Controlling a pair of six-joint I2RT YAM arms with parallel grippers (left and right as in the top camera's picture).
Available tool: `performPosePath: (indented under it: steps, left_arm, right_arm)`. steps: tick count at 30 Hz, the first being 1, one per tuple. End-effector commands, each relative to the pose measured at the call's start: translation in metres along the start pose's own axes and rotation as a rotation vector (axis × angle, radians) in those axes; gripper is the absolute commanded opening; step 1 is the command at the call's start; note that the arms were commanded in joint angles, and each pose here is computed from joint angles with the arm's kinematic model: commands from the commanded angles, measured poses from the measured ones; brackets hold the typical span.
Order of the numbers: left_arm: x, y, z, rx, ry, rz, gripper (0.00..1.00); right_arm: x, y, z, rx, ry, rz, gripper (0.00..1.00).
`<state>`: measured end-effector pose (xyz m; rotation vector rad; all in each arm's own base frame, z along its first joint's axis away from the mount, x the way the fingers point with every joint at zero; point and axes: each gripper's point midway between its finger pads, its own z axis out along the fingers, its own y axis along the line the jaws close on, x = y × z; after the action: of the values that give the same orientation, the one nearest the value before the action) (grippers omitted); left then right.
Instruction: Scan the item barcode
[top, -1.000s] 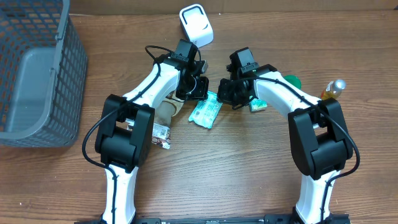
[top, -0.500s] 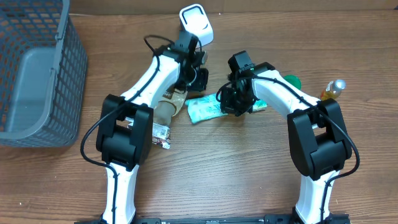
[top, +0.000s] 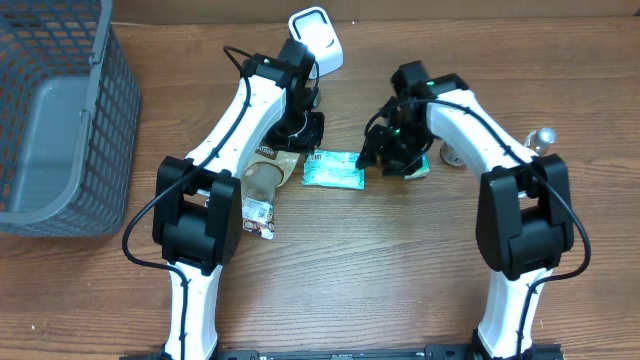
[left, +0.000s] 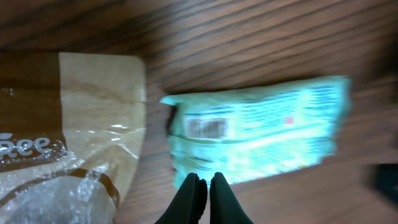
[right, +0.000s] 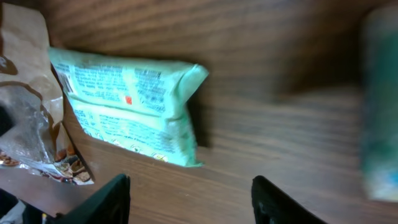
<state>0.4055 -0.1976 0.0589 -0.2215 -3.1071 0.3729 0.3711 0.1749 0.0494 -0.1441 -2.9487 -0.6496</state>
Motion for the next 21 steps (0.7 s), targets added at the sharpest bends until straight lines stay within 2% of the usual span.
performPosePath:
  steps: [1,10,21]
  left_arm:
    - [0.006,0.014,0.009,-0.056,-0.006,0.012,0.04]
    - [-0.006,-0.001,0.023,0.056,-0.061,0.030,0.04]
    - [0.008,0.005,0.040,0.047,-0.018,0.016,0.04]
  right_arm:
    - [-0.015,-0.007,-0.014,-0.033,-0.042,0.016,0.60]
    - [-0.020,-0.010,-0.011,-0.042,-0.062,-0.010,0.59]
    - [-0.022,-0.015,-0.001,-0.047,-0.075,-0.016,0.51]
